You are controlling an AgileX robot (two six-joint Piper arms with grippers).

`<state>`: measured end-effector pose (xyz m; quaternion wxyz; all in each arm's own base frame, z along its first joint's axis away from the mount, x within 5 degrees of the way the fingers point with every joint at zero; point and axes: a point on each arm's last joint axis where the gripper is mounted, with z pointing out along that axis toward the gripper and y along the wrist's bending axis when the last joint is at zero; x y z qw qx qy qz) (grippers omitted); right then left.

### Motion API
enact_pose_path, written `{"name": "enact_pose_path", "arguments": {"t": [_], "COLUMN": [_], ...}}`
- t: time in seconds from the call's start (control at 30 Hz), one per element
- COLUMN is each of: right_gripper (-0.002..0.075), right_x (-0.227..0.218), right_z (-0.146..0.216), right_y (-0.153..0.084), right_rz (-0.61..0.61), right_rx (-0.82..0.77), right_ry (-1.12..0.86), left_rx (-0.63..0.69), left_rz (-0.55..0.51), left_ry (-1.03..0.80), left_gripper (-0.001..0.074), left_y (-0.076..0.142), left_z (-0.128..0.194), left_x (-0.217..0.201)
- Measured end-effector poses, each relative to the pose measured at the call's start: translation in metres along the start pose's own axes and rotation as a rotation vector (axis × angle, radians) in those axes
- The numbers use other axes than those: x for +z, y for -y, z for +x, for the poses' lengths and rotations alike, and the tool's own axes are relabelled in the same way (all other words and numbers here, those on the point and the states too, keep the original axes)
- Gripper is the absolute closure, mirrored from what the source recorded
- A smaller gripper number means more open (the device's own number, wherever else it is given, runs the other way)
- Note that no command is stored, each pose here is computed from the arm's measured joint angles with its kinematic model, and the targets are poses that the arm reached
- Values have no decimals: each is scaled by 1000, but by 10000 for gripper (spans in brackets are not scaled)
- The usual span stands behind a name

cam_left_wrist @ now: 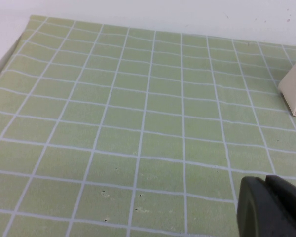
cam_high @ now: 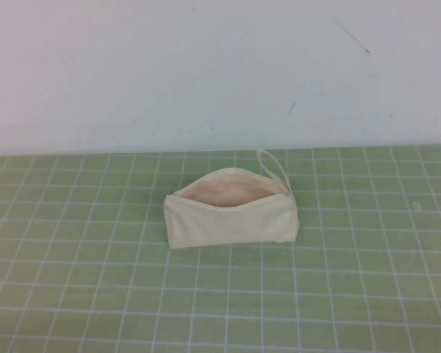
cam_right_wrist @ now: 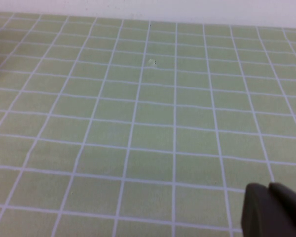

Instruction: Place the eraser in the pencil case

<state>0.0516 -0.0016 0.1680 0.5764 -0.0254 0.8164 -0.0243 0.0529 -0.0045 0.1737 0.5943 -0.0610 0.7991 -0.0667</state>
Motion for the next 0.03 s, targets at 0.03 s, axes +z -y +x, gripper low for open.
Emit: {"name": "enact_pose_path", "arguments": {"t": [0.03], "right_gripper": [727], "right_x": [0], "right_z": [0], "right_y": [0], "right_rz": [0], "right_rx": [0], "right_ry": [0], "left_rx": [0], "left_rz": [0], "left_ry": [0], "left_gripper": [738], "left_y": [0], "left_z": [0], "left_x": [0]}}
